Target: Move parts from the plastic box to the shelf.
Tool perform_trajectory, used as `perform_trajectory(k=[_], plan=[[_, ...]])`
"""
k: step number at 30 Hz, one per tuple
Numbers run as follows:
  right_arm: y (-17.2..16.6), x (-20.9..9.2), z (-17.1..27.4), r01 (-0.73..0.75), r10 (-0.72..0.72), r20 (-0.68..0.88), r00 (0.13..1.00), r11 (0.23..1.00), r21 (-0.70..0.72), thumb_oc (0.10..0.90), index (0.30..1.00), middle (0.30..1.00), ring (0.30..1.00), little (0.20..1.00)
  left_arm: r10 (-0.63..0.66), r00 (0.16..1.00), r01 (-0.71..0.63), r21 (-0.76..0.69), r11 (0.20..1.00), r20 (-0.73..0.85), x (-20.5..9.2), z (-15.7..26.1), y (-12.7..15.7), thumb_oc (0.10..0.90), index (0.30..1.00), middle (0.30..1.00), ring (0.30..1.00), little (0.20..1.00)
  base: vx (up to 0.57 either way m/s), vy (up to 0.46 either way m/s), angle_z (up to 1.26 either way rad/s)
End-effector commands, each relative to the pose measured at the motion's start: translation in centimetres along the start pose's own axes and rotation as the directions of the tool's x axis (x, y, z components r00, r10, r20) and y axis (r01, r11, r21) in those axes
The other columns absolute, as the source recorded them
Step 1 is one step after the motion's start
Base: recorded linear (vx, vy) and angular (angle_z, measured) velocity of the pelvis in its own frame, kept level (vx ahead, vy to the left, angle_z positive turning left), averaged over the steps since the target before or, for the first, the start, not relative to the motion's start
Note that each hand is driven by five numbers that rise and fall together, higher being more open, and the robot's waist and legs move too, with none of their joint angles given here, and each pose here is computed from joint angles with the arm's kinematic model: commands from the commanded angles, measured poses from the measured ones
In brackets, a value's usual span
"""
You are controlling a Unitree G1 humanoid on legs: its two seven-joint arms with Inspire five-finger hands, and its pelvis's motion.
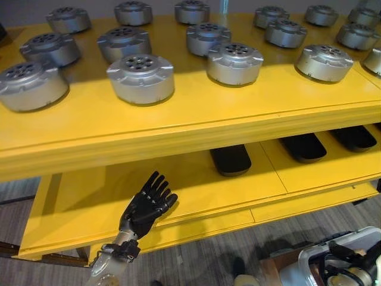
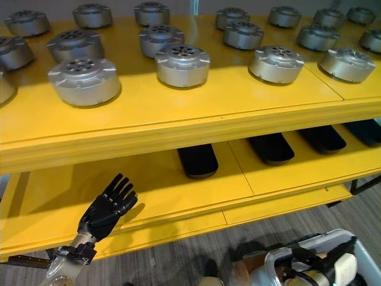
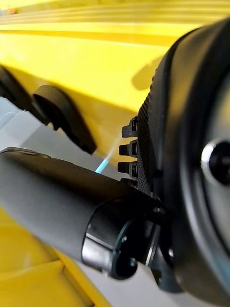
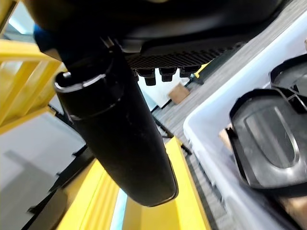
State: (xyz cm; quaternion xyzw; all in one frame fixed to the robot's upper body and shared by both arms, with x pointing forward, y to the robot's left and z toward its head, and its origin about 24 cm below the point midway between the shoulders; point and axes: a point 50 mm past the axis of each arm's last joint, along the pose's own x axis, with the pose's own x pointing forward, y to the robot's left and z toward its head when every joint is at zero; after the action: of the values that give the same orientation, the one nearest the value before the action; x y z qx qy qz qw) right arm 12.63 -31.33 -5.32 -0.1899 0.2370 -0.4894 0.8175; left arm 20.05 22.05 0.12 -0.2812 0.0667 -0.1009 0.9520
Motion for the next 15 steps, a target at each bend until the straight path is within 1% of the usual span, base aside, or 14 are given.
perform_trajectory(k=[1,2,3,4,6,8,9,10,13,15], plan=[[-2.1,3.7,6.5,0.148,-0.17,0.197,0.966,0.982,0.122,0.9,1.0,1.0,1.0,1.0,-0.197,0.961,0.177,0.113,0.978,0.194,2.8,4.3,-3.6,0.9,1.0,1.0,1.0,1.0,0.01,0.136,-0.05],[-2.1,3.7,6.4,0.149,-0.17,0.195,0.966,0.982,0.117,0.9,1.0,1.0,1.0,1.0,-0.2,0.961,0.179,0.122,0.976,0.193,2.8,4.4,-3.7,0.9,1.0,1.0,1.0,1.0,-0.01,0.199,-0.06],[-2.1,3.7,5.8,0.145,-0.161,0.148,0.976,0.983,0.112,0.9,1.0,1.0,1.0,1.0,-0.205,0.956,0.18,0.132,0.975,0.212,3.2,4.9,-4.0,0.9,1.0,1.0,1.0,1.0,0.01,0.17,-0.09],[-2.0,3.6,5.6,0.142,-0.156,0.135,0.978,0.984,0.112,0.9,1.0,1.0,1.0,1.0,-0.207,0.954,0.179,0.139,0.974,0.218,3.3,5.1,-4.1,0.9,1.0,1.0,1.0,1.0,-0.1,0.154,-0.31],[-1.4,3.7,5.5,0.1,-0.112,0.137,0.984,0.991,0.093,0.9,1.0,1.0,1.0,1.0,-0.199,0.951,0.161,0.172,0.972,0.238,3.3,5.6,-4.2,0.9,1.0,1.0,1.0,1.0,-0.17,0.053,-0.64],[-1.0,3.9,5.6,0.053,-0.065,0.147,0.987,0.995,0.086,0.9,1.0,1.0,1.0,1.0,-0.189,0.951,0.155,0.151,0.976,0.246,3.1,5.6,-4.1,0.9,1.0,1.0,1.0,1.0,-0.17,0.067,-1.66],[-0.4,4.0,5.9,-0.023,0.012,0.154,0.988,0.997,0.072,0.9,1.0,1.0,1.0,1.0,-0.196,0.948,0.174,0.106,0.979,0.252,2.9,5.8,-4.0,0.9,1.0,1.0,1.0,1.0,-0.26,0.078,-1.81],[-0.1,3.9,5.8,-0.051,0.042,0.16,0.986,0.997,0.052,0.9,1.0,1.0,1.0,1.0,-0.247,0.938,0.228,0.107,0.968,0.241,2.9,5.9,-4.1,0.9,1.0,1.0,1.0,1.0,-0.23,0.047,-0.89],[-0.4,4.2,5.5,-0.067,0.055,0.148,0.988,0.995,0.075,0.9,1.0,1.0,1.0,1.0,-0.311,0.919,0.286,0.133,0.949,0.244,3.0,6.2,-4.7,0.9,1.0,1.0,1.0,1.0,-0.2,-0.044,-0.46],[-0.9,4.7,5.8,-0.09,0.077,0.166,0.983,0.993,0.074,0.9,1.0,1.0,1.0,1.0,-0.326,0.906,0.303,0.124,0.945,0.27,2.9,6.7,-5.1,0.9,1.0,1.0,1.0,1.0,-0.27,-0.194,-0.67]])
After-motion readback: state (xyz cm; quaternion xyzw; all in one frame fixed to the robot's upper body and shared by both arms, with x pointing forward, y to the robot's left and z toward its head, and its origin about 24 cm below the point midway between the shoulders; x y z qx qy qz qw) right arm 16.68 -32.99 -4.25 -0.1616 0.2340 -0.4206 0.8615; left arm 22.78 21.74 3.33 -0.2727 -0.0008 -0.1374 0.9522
